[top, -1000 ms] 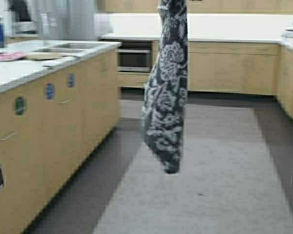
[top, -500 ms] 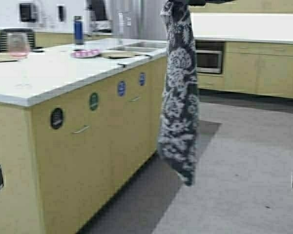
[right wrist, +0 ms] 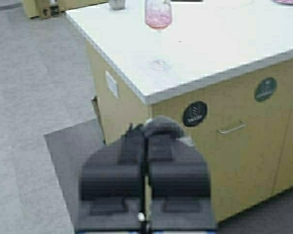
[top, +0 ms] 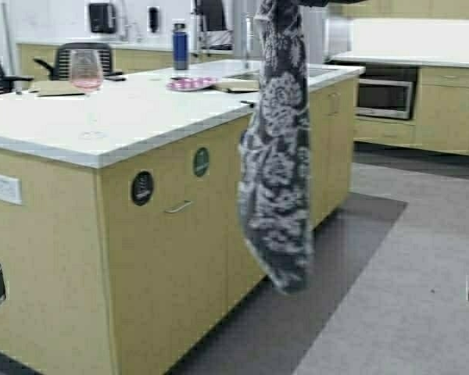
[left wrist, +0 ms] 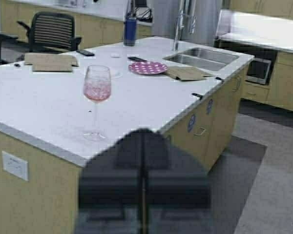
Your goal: Get the cloth and wipe up the spill under the wine glass
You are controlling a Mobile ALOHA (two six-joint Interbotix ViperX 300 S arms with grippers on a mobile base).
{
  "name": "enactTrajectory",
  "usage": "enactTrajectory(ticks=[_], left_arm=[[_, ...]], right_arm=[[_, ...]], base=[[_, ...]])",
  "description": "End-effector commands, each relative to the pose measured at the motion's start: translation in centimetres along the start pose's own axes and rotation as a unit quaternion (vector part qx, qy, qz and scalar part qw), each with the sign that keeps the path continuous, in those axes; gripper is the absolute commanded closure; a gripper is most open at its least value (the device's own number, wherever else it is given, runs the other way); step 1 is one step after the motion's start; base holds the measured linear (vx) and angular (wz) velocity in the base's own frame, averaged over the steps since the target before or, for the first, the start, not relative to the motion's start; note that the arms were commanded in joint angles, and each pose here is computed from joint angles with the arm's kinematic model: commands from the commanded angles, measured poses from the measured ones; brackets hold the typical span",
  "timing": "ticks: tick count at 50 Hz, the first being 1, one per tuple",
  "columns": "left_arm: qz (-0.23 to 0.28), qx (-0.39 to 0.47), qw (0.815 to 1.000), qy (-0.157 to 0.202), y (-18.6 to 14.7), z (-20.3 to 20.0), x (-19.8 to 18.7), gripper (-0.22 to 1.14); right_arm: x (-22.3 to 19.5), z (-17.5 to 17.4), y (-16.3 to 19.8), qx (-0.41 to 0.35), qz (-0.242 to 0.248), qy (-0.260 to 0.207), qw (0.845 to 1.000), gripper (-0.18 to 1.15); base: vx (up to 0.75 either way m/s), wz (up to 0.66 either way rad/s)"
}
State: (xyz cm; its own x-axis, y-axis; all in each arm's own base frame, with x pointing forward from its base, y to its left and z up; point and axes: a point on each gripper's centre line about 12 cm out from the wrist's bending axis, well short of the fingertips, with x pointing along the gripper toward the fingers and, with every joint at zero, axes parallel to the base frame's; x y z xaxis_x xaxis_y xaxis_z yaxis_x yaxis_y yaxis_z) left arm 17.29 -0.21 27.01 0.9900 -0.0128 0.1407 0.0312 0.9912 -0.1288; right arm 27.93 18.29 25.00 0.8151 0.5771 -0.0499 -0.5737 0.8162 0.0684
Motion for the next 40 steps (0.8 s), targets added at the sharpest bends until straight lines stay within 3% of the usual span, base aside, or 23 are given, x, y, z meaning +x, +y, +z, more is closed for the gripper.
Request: enactTrajectory(ticks=[1,13,40], left_arm=[[-0.001,0.003,1.000,0.003,-0.1,0.4,2.5,0.89],[-0.018,0.006,0.999,0.028,-0.7,-1.2,6.3,0.89],[-0.028,0.009,0.999,0.046,-1.0,-2.6,6.4,0.89]], right_arm=[[0.0,1.0,0.0,0.000,0.001,-0.020,1.000,0.91],[0.0,1.0,0.0,0.001,0.000,-0.020,1.000,0.91],[0.2,0.6,0.0,0.003,0.001,-0.014,1.000,0.91]], base=[[0.09,0.17],[0.12,0.17],[0.16,0.25]])
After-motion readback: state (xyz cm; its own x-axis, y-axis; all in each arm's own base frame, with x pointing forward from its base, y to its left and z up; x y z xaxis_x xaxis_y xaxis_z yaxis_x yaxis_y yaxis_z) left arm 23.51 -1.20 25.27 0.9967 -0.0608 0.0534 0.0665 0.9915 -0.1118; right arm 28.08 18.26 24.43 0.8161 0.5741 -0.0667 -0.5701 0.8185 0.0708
